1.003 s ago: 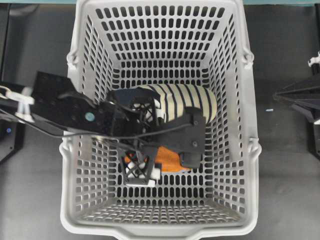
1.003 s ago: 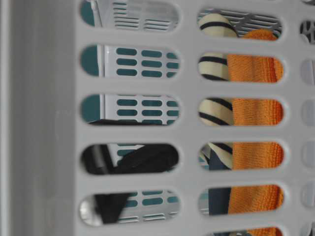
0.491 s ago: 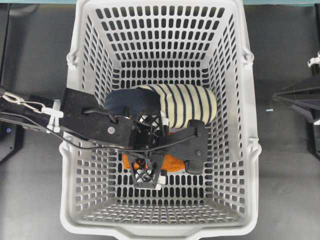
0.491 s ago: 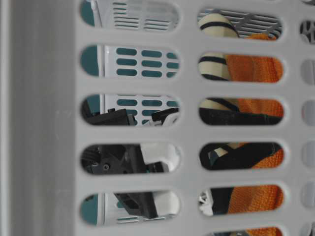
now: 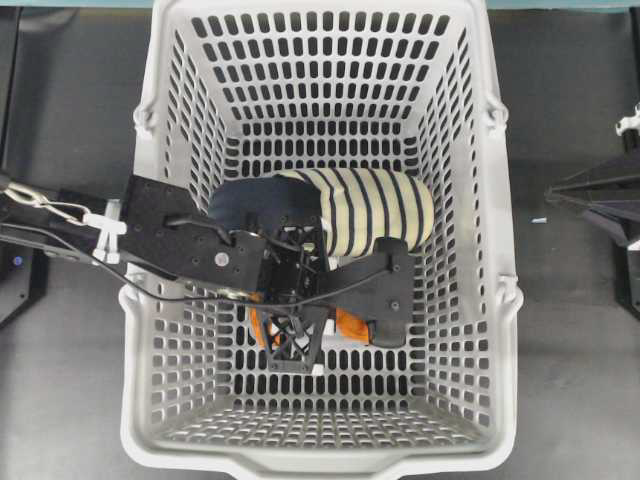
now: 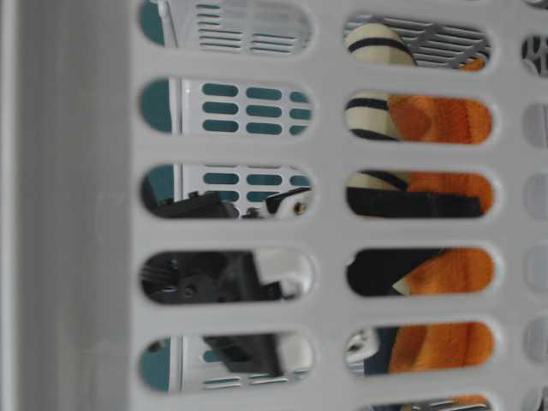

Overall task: Pick up the orange cloth from the shopping basket with the left arm.
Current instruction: 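Lift the orange cloth with the left gripper up out of the basket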

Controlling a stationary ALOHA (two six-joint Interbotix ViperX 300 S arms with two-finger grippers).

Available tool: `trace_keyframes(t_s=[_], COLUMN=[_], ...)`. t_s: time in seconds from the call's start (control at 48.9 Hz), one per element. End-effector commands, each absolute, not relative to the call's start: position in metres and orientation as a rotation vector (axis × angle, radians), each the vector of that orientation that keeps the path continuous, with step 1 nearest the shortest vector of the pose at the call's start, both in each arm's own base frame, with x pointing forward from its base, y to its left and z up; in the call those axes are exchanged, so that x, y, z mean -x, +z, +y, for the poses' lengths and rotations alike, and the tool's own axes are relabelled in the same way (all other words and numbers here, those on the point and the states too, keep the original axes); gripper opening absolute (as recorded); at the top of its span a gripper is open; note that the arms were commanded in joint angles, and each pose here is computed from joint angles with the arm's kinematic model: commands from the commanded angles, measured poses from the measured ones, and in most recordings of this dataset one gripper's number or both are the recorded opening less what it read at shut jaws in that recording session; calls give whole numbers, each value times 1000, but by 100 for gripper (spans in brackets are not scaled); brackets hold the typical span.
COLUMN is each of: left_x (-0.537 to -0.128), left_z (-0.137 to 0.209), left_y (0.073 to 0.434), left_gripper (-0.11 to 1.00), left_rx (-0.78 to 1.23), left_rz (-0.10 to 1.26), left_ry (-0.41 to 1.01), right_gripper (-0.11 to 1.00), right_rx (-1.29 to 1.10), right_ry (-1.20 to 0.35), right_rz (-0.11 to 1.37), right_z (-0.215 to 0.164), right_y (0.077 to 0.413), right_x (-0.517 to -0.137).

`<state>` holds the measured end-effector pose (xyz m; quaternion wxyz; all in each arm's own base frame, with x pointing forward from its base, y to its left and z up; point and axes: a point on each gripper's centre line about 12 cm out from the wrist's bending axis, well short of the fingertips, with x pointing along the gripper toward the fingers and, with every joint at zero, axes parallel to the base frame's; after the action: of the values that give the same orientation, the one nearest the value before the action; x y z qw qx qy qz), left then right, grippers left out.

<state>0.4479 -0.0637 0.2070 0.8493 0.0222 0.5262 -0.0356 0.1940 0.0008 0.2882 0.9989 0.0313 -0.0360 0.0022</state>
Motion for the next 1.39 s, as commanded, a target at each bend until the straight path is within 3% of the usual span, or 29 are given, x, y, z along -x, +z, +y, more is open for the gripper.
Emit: trace_keyframes(t_s=[0.0, 0.389, 0.593, 1.371], left_x=[-448, -422, -411, -421], left_z=[-63, -52, -50, -45], left_y=[247, 408, 456, 457], left_gripper=[12, 12, 12, 12], left_rx=[-45, -44, -56, -50], left_rz=[1041, 895, 855, 947], left_ry=[-76, -72, -75, -56], right_gripper=[-1, -1, -1, -1], right_rx=[-66, -66, -67, -67], right_ry=[5, 4, 3, 5], right_rz=[-80, -77, -78, -84], right_z=[1, 1, 1, 1], right_y=[290, 288, 288, 288], right_x=[-194, -193, -193, -190])
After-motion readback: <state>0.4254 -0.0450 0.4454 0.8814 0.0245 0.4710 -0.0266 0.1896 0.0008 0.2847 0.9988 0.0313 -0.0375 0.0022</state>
